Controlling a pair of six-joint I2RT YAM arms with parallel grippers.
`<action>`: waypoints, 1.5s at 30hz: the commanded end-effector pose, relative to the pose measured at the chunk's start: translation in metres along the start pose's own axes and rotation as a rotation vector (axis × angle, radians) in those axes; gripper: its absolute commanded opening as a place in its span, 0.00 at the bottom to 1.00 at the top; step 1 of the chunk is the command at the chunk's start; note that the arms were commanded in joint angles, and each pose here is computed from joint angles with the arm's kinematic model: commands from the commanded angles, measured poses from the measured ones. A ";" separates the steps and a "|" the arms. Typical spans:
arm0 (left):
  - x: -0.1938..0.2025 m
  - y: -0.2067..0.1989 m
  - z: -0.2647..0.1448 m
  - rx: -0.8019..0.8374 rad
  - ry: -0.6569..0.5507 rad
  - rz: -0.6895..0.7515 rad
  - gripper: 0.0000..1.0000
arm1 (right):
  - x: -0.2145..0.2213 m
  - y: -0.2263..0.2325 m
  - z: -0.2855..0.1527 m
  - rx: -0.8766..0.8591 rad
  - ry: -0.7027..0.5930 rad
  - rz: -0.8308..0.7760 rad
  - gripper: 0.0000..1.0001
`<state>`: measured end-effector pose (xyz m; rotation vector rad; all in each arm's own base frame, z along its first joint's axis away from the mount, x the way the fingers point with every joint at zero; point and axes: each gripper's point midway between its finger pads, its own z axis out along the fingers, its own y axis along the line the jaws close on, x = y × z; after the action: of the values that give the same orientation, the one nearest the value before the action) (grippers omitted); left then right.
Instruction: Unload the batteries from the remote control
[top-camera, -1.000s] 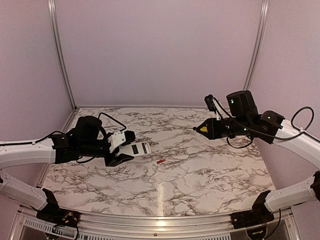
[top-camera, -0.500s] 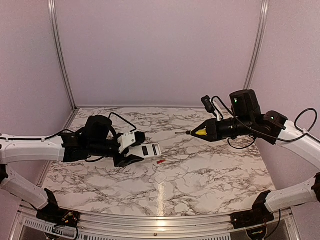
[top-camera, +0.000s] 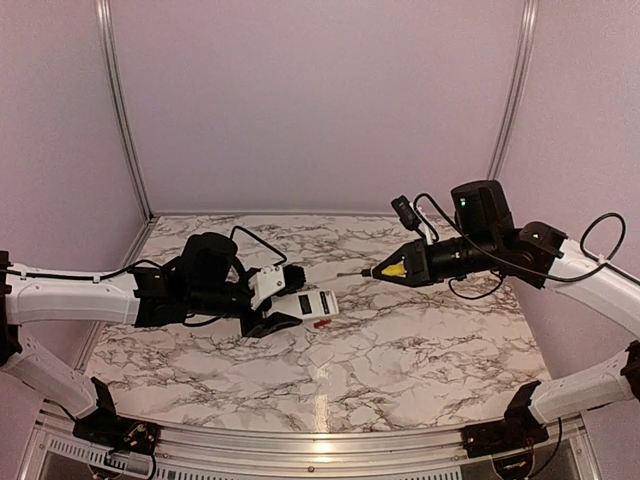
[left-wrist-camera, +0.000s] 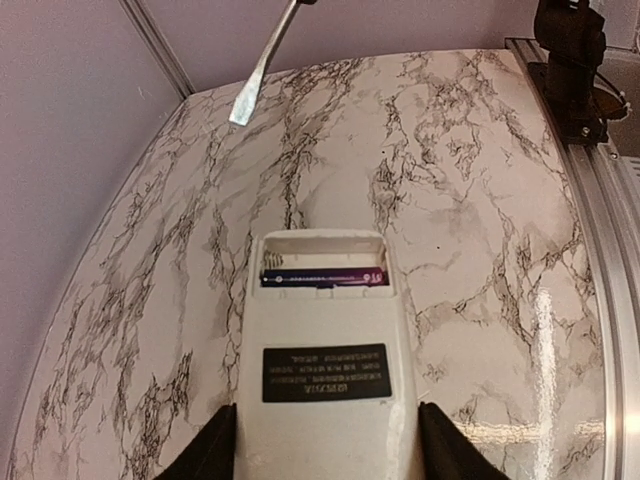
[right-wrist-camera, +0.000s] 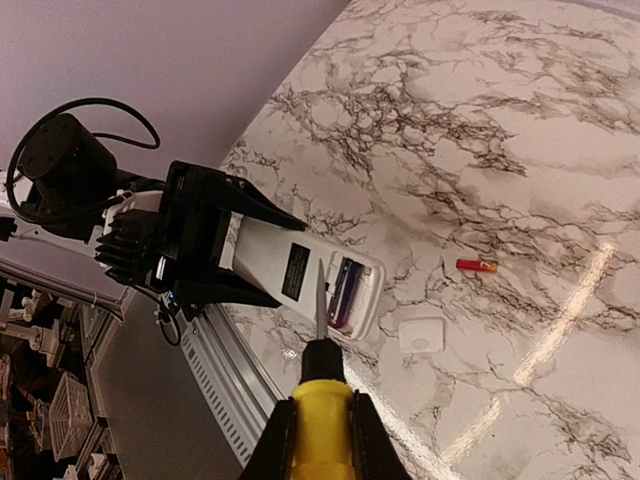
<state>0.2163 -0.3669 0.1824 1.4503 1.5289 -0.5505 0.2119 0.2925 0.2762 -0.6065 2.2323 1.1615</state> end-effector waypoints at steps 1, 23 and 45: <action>-0.026 0.009 0.005 -0.032 -0.064 0.019 0.00 | 0.007 0.007 0.012 -0.030 0.045 0.013 0.00; -0.034 0.007 0.009 -0.039 -0.072 0.061 0.00 | 0.039 -0.026 0.034 0.082 0.156 0.092 0.00; -0.037 0.001 0.006 -0.010 -0.087 0.081 0.00 | 0.066 -0.020 0.052 -0.115 0.188 0.092 0.00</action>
<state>0.2125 -0.3762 0.1754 1.5146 1.5154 -0.5142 0.2019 0.3090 0.2002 -0.6328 2.4063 1.2086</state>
